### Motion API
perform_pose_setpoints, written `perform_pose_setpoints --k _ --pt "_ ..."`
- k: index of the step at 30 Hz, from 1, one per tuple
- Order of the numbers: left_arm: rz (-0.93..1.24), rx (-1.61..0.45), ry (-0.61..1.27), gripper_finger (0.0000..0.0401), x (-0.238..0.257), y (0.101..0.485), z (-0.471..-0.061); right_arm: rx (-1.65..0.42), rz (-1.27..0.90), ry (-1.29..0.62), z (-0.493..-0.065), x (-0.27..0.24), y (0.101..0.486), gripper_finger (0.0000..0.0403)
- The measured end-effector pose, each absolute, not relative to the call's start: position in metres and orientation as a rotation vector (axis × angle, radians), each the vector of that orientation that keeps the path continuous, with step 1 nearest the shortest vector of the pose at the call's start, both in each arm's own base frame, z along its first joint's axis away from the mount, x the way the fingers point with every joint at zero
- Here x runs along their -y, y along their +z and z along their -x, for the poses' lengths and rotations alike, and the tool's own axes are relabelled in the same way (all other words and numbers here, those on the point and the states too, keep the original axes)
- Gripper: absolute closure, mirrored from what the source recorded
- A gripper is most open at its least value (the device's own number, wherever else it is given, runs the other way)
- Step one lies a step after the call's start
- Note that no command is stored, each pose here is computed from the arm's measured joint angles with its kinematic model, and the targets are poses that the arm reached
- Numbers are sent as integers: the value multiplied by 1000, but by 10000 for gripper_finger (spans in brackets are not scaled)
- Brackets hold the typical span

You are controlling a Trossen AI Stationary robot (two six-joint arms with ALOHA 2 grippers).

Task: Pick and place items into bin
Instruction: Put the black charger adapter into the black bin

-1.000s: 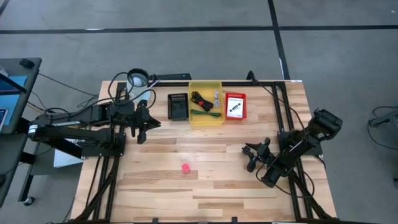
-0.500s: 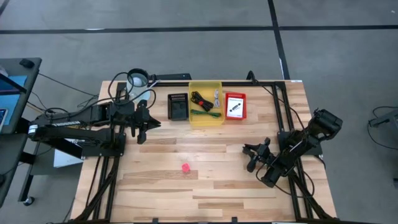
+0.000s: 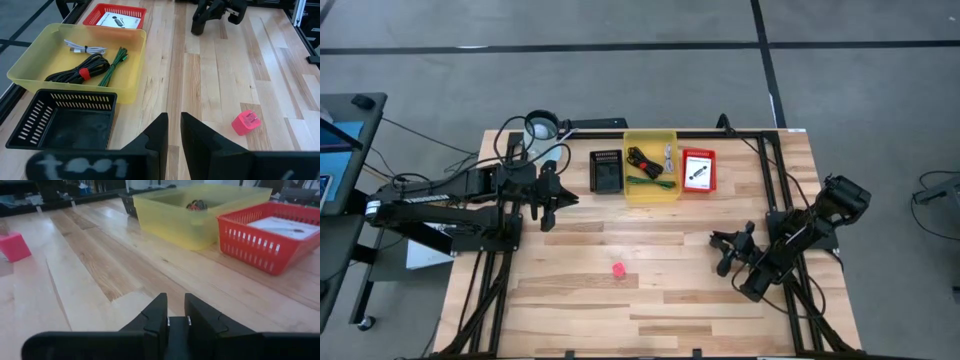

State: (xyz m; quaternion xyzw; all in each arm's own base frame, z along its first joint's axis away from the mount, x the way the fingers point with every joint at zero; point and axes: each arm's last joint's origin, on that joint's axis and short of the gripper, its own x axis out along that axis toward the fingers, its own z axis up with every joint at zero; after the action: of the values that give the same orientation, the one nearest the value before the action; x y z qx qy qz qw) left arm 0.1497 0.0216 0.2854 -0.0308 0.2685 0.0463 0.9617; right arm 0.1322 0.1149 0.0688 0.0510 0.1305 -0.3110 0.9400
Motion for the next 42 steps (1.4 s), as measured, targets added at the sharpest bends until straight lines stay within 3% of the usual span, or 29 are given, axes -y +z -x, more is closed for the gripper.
perform_pose_setpoints --k 28,35,42 --pt "62 -544 94 360 -22 286 -150 -255 -28 -604 -140 -124 91 348" --pt "-151 -558 88 360 -23 285 -150 -254 -30 -604 -140 -124 91 348" --pt "-136 -557 91 360 -23 285 -150 -256 -30 -604 -140 -124 91 348"
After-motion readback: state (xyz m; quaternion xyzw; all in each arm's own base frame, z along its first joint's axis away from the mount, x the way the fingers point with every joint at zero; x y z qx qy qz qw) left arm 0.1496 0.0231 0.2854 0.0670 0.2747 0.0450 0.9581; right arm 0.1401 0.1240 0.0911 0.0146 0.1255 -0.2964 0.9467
